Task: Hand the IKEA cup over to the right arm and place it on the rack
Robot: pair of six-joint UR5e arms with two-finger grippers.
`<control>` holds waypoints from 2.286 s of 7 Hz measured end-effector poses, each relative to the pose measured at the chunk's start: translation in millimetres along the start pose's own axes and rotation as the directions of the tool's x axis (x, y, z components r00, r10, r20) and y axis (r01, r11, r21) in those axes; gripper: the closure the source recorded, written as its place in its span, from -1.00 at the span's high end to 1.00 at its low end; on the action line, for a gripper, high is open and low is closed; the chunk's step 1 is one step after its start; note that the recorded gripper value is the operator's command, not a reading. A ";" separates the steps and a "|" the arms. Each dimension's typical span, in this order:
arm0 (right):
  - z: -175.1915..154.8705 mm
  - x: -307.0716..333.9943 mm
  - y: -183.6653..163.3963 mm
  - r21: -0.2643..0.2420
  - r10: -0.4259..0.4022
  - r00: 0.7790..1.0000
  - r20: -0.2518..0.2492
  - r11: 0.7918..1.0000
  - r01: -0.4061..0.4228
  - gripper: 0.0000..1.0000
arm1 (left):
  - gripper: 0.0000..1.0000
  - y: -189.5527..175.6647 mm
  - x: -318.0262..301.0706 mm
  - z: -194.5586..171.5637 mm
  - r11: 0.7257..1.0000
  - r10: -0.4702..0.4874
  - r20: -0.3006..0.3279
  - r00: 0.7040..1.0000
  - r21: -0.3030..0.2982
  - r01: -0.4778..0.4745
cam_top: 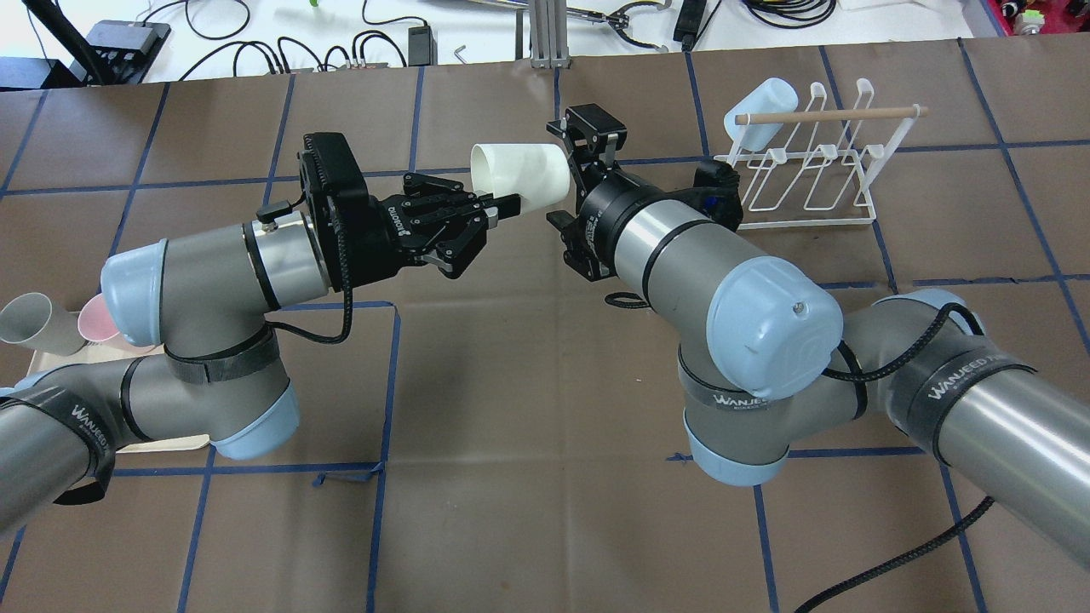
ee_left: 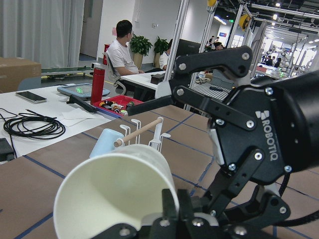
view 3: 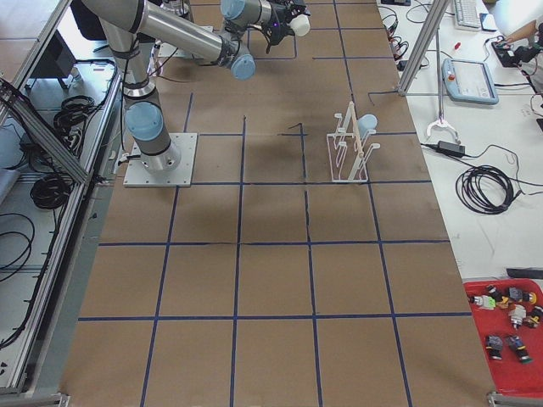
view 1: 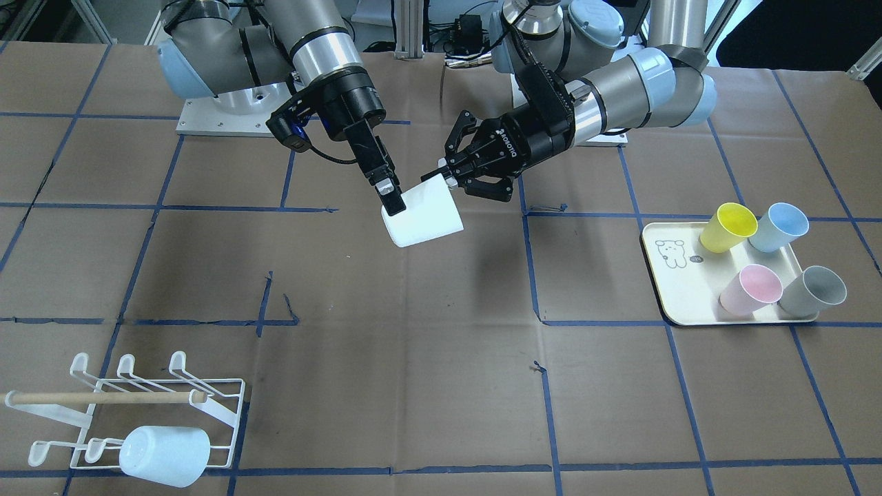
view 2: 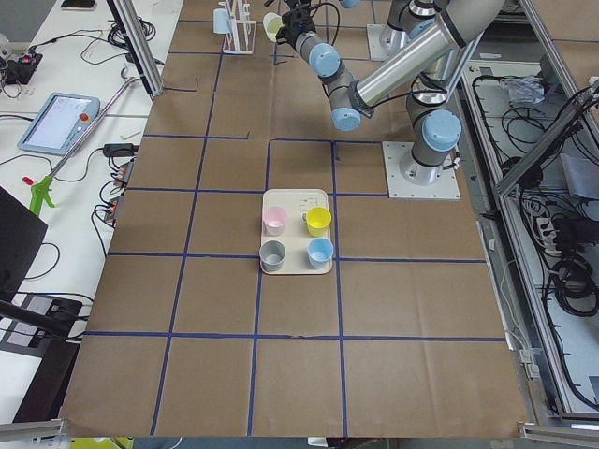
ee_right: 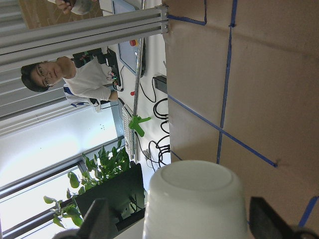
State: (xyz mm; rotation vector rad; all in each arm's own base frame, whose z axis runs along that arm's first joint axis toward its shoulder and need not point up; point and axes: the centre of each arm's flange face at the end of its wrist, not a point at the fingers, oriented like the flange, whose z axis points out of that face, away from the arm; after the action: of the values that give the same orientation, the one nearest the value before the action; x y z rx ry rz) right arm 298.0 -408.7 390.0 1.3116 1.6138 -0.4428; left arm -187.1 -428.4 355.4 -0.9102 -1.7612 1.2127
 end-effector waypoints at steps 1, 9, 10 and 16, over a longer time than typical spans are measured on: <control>0.8 0.4 0.2 0.000 0.000 1.000 -0.002 1.000 0.000 1.00 | -0.88 -0.3 0.3 0.0 1.000 0.001 0.000 1.000 0.000 -0.001; 15.2 2.1 6.8 -0.013 -0.007 1.000 -0.018 1.000 0.007 0.44 | -0.88 -0.5 0.2 0.0 1.000 0.000 0.004 1.000 -0.001 0.000; 15.1 1.7 6.6 -0.012 -0.008 1.000 -0.017 1.000 0.008 0.26 | -0.88 -0.5 0.3 -0.1 1.000 0.000 0.004 1.000 -0.001 0.000; 13.8 1.2 6.7 -0.014 -0.011 1.000 -0.014 1.000 0.011 -0.28 | -0.35 -1.5 -0.3 0.0 1.000 0.003 0.005 1.000 -0.001 -0.003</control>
State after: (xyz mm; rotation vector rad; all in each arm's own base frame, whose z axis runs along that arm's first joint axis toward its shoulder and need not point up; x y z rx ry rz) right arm 310.2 -416.2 384.6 1.2985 1.6340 -0.4285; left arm -187.1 -429.1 356.8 -0.9109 -1.7648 1.2170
